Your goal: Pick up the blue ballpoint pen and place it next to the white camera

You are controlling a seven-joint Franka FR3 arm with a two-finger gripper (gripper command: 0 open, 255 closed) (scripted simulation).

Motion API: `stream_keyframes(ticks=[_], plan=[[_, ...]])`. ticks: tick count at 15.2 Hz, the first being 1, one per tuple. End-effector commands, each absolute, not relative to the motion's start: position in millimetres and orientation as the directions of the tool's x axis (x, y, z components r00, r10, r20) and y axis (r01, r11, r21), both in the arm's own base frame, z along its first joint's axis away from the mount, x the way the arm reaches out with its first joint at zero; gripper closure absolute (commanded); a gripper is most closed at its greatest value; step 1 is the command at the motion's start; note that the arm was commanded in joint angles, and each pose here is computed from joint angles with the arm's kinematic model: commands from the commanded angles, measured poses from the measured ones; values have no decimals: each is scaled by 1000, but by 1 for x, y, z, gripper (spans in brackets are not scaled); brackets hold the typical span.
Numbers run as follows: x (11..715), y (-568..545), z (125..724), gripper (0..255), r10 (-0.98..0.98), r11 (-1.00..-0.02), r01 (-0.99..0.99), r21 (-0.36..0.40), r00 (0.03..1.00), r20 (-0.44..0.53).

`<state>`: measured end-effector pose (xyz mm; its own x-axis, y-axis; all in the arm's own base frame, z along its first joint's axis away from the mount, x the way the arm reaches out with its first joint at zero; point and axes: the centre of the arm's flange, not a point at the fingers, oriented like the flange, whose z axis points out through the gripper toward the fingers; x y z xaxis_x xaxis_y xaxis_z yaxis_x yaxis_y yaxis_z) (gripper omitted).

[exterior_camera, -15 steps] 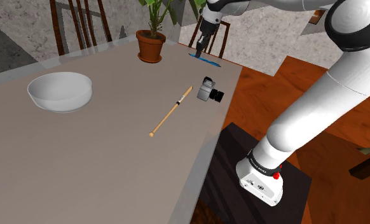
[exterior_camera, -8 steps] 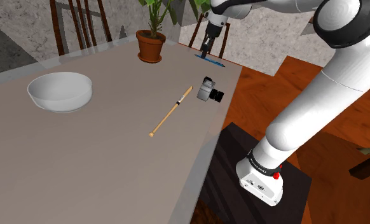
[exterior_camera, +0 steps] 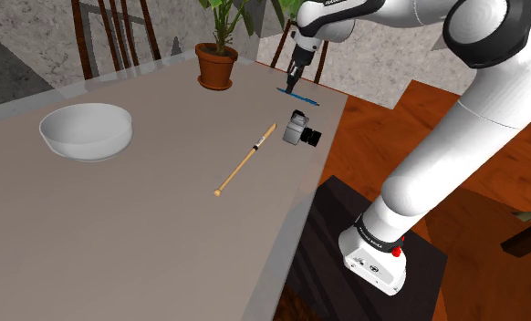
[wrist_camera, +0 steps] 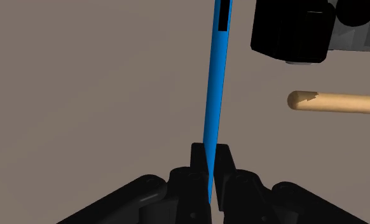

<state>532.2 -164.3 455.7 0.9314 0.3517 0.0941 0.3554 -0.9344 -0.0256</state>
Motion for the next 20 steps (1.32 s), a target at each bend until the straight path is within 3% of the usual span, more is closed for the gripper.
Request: stream_keyframes(ticks=[1, 20], plan=[[532, -164, 445, 255, 352, -934, 355, -25, 931, 94], [532, -164, 357, 255, 352, -934, 355, -25, 931, 94]])
